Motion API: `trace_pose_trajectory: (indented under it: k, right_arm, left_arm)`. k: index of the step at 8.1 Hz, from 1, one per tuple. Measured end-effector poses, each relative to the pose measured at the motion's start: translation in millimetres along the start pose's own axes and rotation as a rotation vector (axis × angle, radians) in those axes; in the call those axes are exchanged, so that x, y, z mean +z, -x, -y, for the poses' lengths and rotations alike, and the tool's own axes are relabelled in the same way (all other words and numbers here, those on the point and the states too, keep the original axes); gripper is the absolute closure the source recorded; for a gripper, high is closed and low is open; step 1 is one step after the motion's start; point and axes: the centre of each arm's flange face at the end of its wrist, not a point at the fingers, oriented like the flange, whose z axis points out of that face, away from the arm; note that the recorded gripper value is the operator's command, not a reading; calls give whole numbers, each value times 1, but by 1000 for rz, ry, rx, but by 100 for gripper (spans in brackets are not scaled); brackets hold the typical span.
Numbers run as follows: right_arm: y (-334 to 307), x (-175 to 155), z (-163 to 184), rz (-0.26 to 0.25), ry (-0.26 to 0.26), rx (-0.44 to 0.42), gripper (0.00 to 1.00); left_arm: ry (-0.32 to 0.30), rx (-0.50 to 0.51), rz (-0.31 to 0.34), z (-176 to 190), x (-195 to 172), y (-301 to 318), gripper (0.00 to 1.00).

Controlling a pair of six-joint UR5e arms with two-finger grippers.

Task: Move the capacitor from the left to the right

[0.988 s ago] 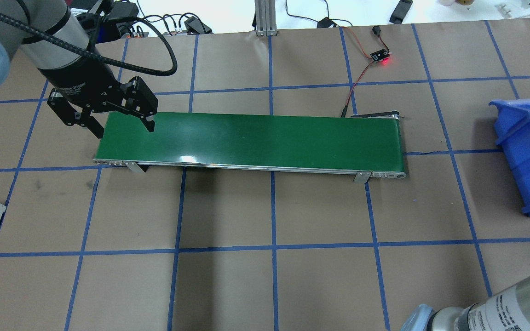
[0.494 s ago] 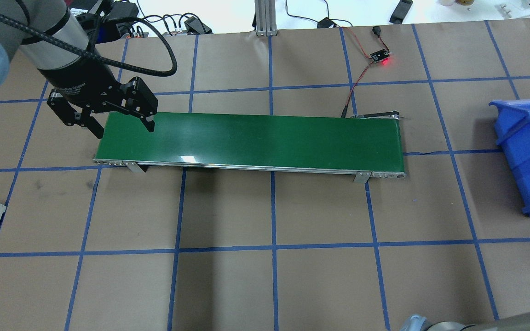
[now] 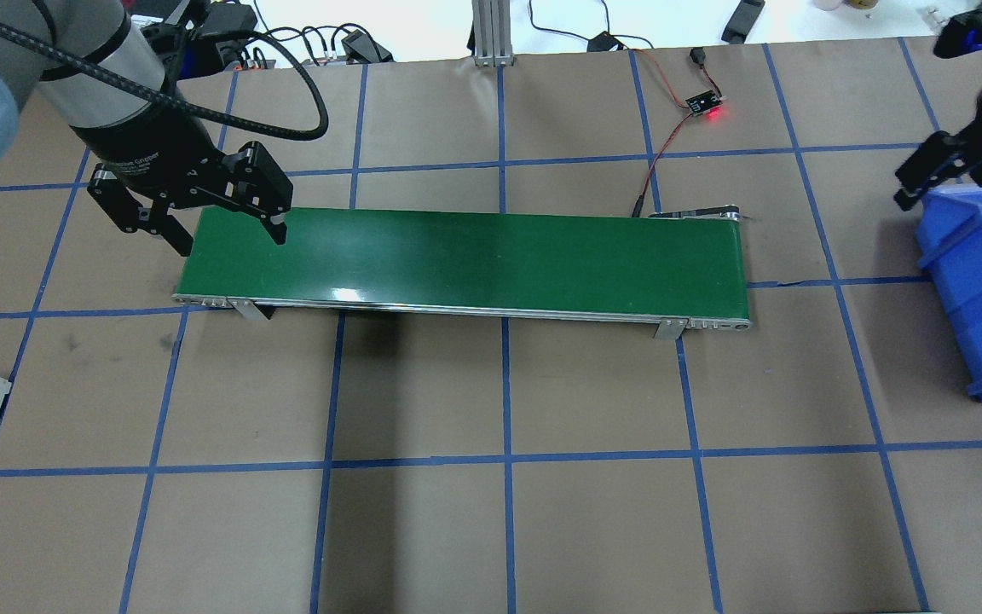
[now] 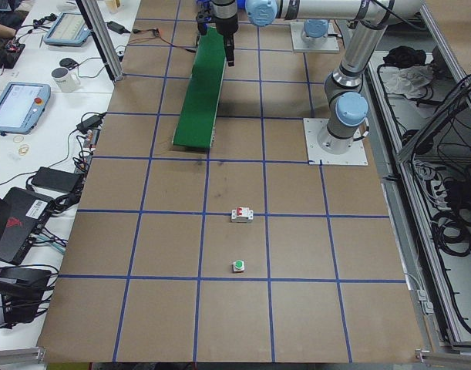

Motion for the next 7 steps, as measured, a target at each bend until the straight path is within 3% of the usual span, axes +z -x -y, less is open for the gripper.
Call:
trace_pose_trajectory:
  k: [4, 7]
  right_arm:
    - [172, -25, -2, -4, -32, 97, 0]
    - [202, -27, -6, 4, -39, 103, 0]
  left_arm:
    - [1, 0, -1, 0, 0, 0, 0]
    - [1, 0, -1, 0, 1, 0, 0]
